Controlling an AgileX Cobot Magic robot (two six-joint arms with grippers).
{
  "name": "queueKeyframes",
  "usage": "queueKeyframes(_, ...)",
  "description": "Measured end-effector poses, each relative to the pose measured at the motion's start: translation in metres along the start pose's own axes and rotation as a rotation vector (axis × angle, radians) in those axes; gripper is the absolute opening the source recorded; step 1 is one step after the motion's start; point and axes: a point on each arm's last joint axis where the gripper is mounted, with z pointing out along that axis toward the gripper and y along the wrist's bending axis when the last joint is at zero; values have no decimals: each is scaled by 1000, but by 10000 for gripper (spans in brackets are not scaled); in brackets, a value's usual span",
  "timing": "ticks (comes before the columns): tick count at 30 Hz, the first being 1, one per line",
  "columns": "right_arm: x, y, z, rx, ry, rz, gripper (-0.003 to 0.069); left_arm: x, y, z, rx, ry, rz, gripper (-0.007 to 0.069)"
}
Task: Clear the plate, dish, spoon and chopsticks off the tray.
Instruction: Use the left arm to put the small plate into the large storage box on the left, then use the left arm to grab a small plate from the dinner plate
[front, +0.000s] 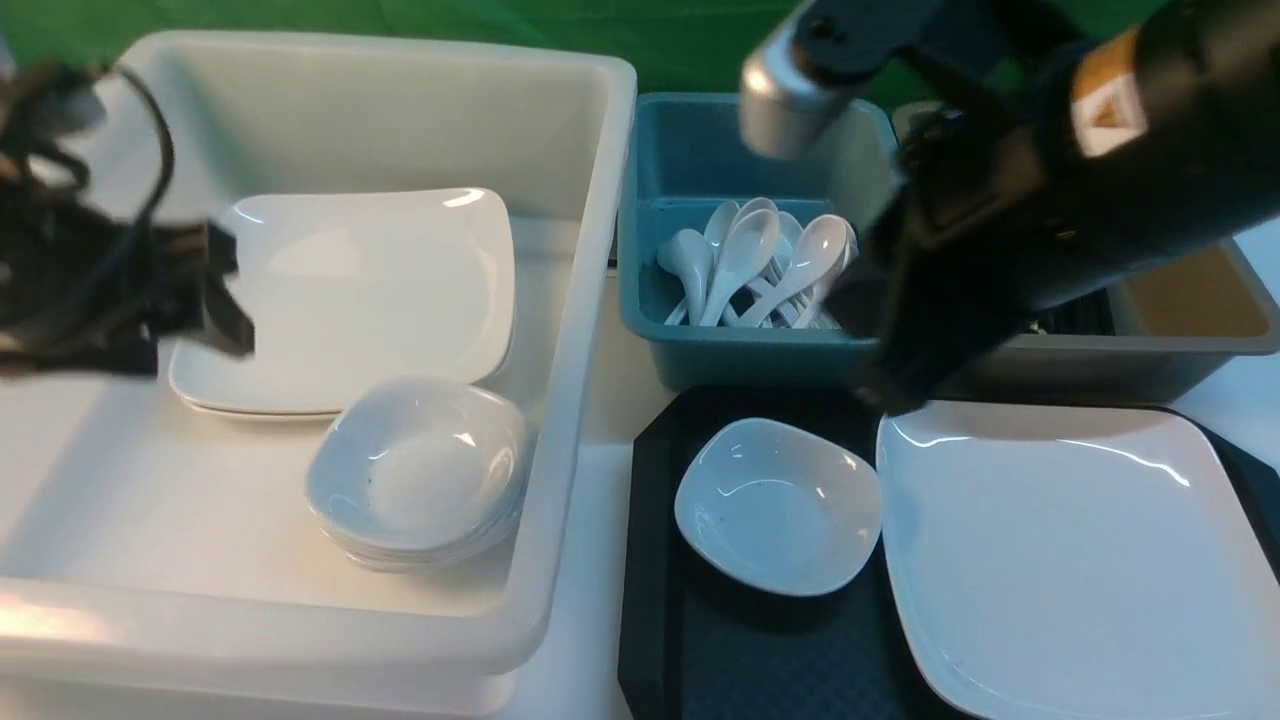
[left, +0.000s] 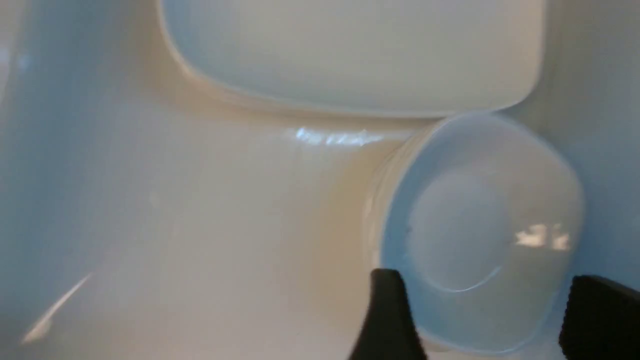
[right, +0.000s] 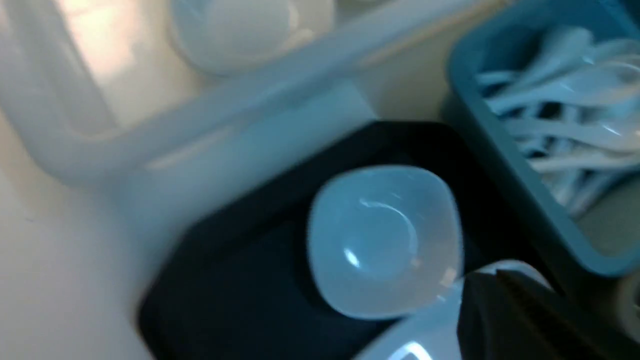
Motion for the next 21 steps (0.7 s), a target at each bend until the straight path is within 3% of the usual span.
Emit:
queueKeyframes(1,3,-3,-5,30,12,0,27,-3,-7,-5,15,-10,28,335)
queueKeyframes(4,22,-20,-23,132,73,54,27,-10,-54,-22,107,-56,203,95)
queueKeyframes(6,42,-34,-31,187,106,148,27,-2,-98,-25,196,-54,339,27)
queueKeyframes(7,44,-36,-31,194,109,155,27,-1,-102,-25,204,-58,351,24)
queueKeyframes(8,60,-44,-32,226,135,218,25,9,-130,-20,253,-46,438,11)
queueKeyframes(9,62,-45,-32,229,140,226,25,10,-133,-19,257,-40,450,9)
queueKeyframes(12,96,-55,-28,261,213,351,25,38,-181,9,300,29,620,2)
queueKeyframes(17,135,-57,-18,232,299,493,25,84,-229,67,279,149,820,16)
queueKeyframes(21,148,-51,-17,213,307,529,25,115,-250,106,238,210,953,85)
